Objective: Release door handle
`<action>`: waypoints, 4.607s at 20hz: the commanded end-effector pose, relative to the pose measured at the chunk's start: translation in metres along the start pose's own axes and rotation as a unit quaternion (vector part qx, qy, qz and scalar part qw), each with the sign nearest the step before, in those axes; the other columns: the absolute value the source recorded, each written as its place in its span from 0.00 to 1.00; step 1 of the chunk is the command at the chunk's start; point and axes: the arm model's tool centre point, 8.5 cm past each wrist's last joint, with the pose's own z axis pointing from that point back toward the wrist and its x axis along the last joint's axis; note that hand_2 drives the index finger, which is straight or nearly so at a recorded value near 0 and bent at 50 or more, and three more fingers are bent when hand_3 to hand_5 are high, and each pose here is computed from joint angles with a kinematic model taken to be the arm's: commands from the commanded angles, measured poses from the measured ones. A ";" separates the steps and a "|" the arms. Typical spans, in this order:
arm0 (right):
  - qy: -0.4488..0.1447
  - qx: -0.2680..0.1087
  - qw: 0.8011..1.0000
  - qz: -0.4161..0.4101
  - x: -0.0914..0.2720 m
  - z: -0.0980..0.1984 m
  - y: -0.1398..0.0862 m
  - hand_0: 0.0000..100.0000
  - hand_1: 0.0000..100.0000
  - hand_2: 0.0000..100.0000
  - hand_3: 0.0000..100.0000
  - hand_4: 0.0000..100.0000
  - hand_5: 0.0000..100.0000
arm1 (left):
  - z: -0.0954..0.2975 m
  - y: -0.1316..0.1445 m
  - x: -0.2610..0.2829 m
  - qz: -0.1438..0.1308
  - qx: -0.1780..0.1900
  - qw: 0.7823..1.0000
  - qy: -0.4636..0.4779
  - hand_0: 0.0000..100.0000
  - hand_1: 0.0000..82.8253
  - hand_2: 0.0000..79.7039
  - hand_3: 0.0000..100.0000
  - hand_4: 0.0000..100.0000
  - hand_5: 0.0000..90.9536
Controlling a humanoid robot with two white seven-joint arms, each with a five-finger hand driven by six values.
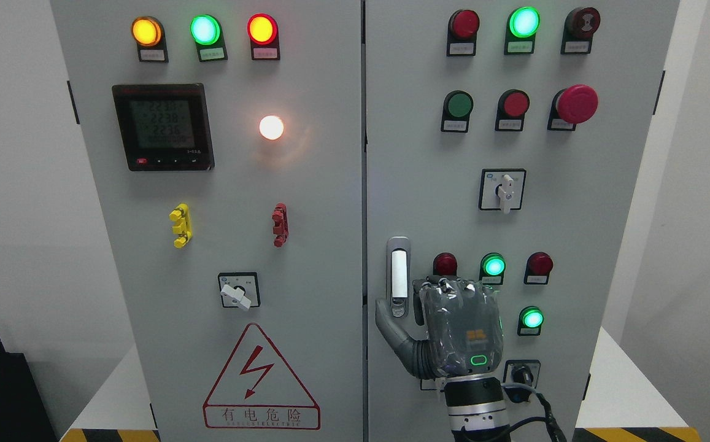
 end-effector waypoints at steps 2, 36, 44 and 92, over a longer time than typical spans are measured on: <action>0.009 0.007 1.000 0.001 -0.002 0.000 0.001 0.35 0.21 0.94 1.00 1.00 1.00 | 0.001 0.001 -0.006 0.006 0.002 1.000 0.008 0.12 0.47 0.00 0.00 0.00 0.00; 0.012 0.002 1.000 0.000 -0.004 -0.003 -0.001 0.36 0.24 0.94 1.00 1.00 1.00 | 0.001 0.001 -0.006 0.006 0.002 1.000 0.008 0.12 0.47 0.00 0.00 0.00 0.00; 0.018 0.001 1.000 0.001 -0.008 -0.003 -0.002 0.36 0.24 0.94 1.00 1.00 1.00 | 0.001 0.001 -0.006 0.006 0.002 1.000 0.008 0.12 0.47 0.00 0.00 0.00 0.00; 0.038 -0.011 0.999 0.008 -0.027 -0.005 -0.008 0.37 0.25 0.93 1.00 1.00 1.00 | 0.001 0.001 -0.006 0.006 0.002 1.000 0.008 0.12 0.47 0.00 0.00 0.00 0.00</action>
